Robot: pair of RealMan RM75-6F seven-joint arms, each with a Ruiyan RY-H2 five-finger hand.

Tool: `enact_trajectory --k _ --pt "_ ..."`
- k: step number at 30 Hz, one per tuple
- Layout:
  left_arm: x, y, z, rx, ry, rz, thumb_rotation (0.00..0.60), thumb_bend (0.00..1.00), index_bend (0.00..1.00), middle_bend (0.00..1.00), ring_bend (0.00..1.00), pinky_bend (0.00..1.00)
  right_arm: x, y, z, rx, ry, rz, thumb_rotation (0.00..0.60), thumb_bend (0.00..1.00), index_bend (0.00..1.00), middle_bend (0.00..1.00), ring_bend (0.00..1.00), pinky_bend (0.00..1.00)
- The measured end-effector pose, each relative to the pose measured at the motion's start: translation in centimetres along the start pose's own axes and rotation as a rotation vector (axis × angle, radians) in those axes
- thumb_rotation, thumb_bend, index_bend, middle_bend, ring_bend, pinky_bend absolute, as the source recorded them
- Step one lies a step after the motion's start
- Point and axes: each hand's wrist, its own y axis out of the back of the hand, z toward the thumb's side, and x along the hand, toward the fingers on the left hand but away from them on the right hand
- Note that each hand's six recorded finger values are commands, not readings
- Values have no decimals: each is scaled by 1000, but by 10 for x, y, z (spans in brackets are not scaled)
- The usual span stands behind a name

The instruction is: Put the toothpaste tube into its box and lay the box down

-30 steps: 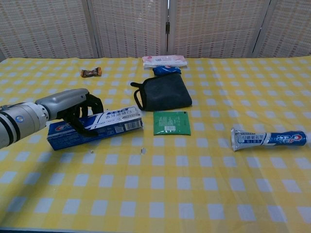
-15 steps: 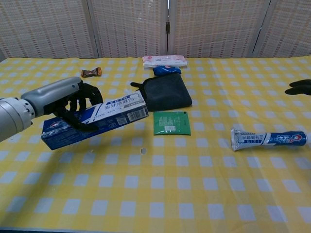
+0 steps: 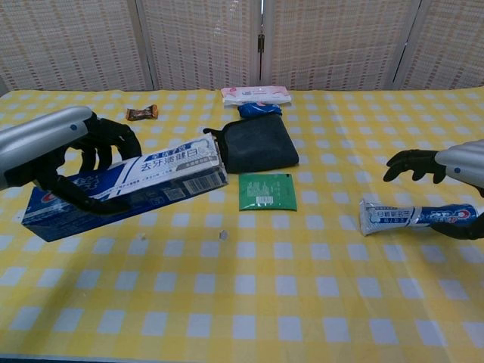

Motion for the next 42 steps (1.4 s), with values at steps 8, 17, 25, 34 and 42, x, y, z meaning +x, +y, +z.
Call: enact_trajectory --k 8,17,25,34,42 --pt "-3 4 -7 -6 6 12 600 251 679 807 708 698 -16 -4 4 107 -43 -20 600 403 266 170 267 307" --pt "-1 4 -13 -1 8 12 600 252 679 807 708 698 -28 -25 -13 157 -107 14 600 403 283 185 275 307" --pt "3 4 -14 -4 6 14 600 251 679 807 708 698 -41 -39 -3 157 -89 24 600 402 355 248 330 354" --pt "3 7 -21 -7 18 22 600 251 679 808 708 698 -51 -38 10 162 -72 -49 600 403 606 453 541 556" --pt "0 11 -23 -11 26 31 600 251 679 807 708 698 -49 -19 13 117 -61 -165 600 409 717 550 762 762"
